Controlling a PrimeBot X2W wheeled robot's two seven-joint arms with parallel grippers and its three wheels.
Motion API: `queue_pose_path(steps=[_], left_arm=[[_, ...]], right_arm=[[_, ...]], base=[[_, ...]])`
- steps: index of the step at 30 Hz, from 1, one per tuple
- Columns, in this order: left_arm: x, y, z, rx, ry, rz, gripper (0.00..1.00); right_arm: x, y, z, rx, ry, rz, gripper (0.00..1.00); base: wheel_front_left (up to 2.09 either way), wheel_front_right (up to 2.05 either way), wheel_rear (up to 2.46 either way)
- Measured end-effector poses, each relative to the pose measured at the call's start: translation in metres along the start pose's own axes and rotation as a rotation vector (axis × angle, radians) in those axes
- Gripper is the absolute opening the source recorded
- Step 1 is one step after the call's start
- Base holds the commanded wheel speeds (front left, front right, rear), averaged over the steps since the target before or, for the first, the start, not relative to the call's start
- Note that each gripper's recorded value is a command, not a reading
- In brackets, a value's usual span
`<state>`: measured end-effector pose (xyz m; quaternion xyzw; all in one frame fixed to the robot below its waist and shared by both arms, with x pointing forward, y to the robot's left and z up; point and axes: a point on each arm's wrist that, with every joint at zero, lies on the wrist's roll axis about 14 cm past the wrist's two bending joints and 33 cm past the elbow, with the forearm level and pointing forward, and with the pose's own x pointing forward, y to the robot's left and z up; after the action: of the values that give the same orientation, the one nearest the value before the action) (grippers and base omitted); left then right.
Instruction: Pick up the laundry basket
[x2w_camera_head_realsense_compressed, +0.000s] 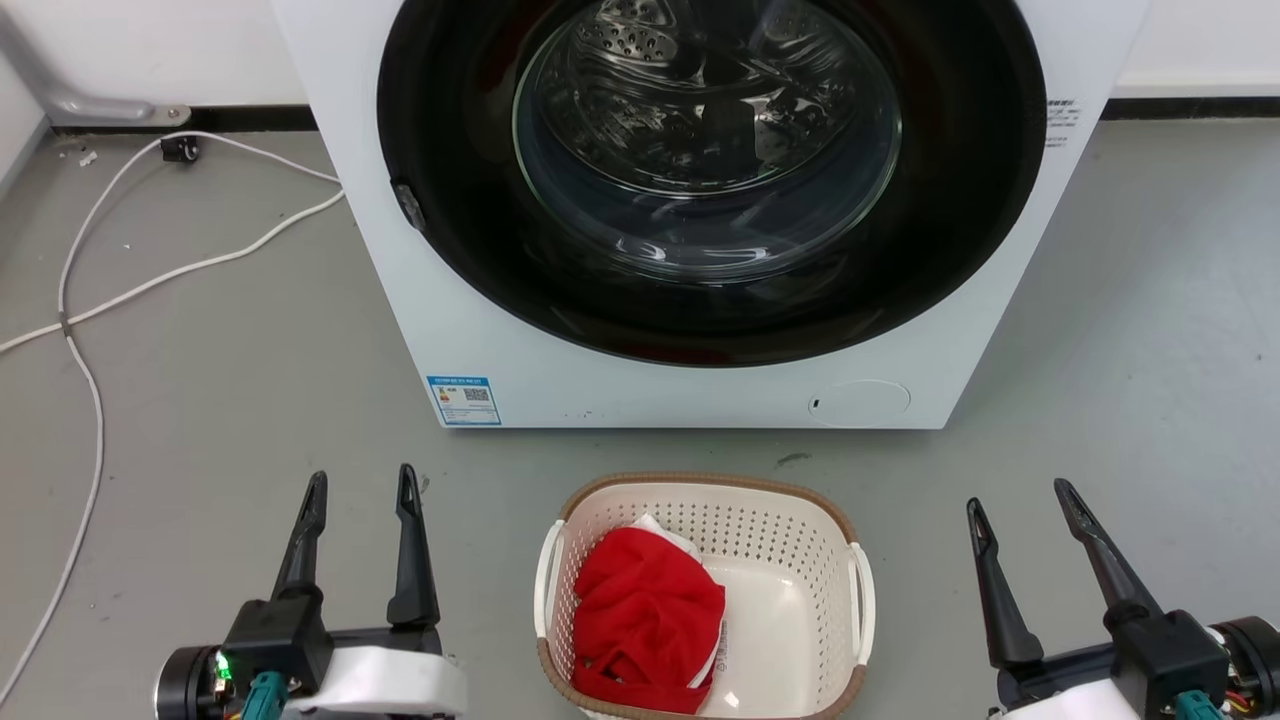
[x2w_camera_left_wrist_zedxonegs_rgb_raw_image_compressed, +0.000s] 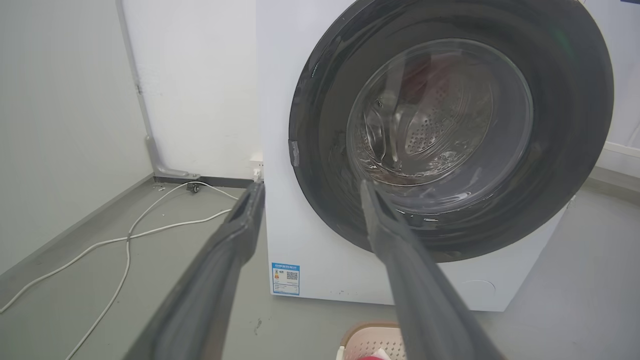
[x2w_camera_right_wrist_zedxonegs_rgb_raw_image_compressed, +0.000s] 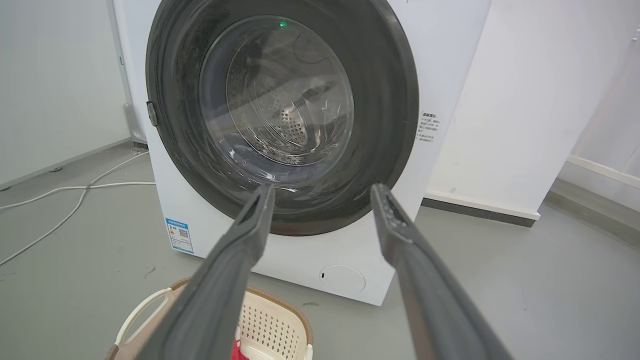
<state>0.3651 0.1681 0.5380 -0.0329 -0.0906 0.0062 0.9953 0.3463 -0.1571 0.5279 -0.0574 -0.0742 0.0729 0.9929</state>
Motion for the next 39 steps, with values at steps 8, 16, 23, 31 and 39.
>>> queue_pose_path(steps=[8, 16, 23, 31, 39], left_arm=[[0.027, -0.003, -0.016, 0.007, 0.032, -0.043, 1.00], [0.067, -0.012, -0.066, 0.018, 0.153, -0.130, 1.00], [0.098, -0.015, -0.126, 0.034, 0.299, -0.175, 1.00], [0.109, -0.026, -0.200, 0.061, 0.493, -0.245, 1.00], [0.100, -0.034, -0.266, 0.075, 0.683, -0.295, 1.00]], right_arm=[[0.023, 0.008, -0.017, -0.015, 0.040, 0.039, 1.00], [0.060, 0.015, -0.068, -0.033, 0.170, 0.086, 1.00], [0.082, 0.019, -0.133, -0.055, 0.342, 0.134, 1.00], [0.086, 0.018, -0.204, -0.064, 0.550, 0.167, 1.00], [0.078, 0.027, -0.256, -0.052, 0.705, 0.219, 1.00]], base=[[0.00, 0.00, 0.00], [0.00, 0.00, 0.00], [0.00, 0.00, 0.00], [0.00, 0.00, 0.00], [0.00, 0.00, 0.00]])
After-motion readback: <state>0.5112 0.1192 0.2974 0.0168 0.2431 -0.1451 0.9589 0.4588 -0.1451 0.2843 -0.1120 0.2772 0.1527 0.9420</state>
